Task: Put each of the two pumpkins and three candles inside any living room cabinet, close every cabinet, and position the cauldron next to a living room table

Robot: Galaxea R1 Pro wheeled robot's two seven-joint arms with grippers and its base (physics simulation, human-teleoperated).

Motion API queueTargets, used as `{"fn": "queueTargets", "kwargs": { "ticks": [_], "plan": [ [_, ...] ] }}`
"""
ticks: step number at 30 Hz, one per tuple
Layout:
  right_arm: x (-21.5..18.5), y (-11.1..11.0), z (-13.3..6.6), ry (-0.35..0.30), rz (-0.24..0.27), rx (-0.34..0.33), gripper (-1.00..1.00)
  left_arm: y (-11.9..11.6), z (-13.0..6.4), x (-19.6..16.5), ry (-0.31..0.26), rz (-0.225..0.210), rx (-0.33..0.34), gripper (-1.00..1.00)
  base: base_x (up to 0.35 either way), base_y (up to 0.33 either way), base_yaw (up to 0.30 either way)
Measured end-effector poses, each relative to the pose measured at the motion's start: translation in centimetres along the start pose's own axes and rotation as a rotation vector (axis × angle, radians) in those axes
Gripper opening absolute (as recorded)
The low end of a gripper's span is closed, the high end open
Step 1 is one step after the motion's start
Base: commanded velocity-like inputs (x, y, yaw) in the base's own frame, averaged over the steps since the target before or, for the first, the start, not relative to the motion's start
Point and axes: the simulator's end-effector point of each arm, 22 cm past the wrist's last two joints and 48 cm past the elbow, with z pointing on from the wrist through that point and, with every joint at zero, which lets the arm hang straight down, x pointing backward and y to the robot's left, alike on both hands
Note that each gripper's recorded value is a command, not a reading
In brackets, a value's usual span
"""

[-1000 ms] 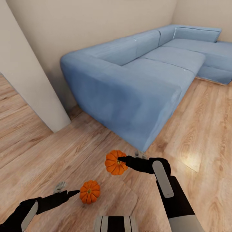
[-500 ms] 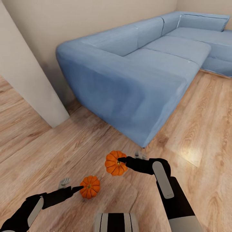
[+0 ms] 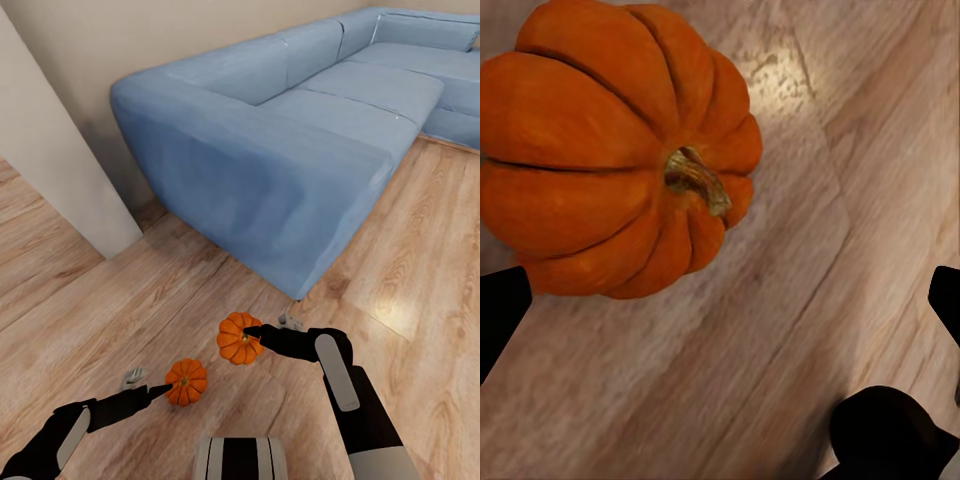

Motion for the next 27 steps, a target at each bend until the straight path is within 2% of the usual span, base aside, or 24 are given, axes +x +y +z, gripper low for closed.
{"fn": "queueTargets", "kwargs": {
  "ticks": [5,21,24,25,27],
  "plan": [
    [0.0,0.1,0.0,0.001,0.000,-0.002,-1.00,0.1,-0.1,-0.1,-0.002,0.001,-0.001,1.00,0.000,0.000,0.000],
    [1.6,-2.0,2.3,0.049,0.035,0.012,-1.00,2.5,0.9,2.0,0.040,-0.043,-0.027,1.00,0.000,0.000,0.000],
    [2.5,0.4,2.7,0.069,-0.001,-0.047,-1.00,2.5,0.9,2.0,0.039,-0.043,-0.027,1.00,0.000,0.000,0.000],
    [2.9,2.1,2.7,0.079,-0.044,-0.081,-1.00,2.5,1.0,2.0,0.039,-0.042,-0.027,1.00,0.000,0.000,0.000],
    [2.7,5.1,2.0,0.066,-0.078,-0.157,-1.00,2.5,0.9,1.9,0.038,-0.041,-0.028,1.00,0.000,0.000,0.000]
  ]
}}
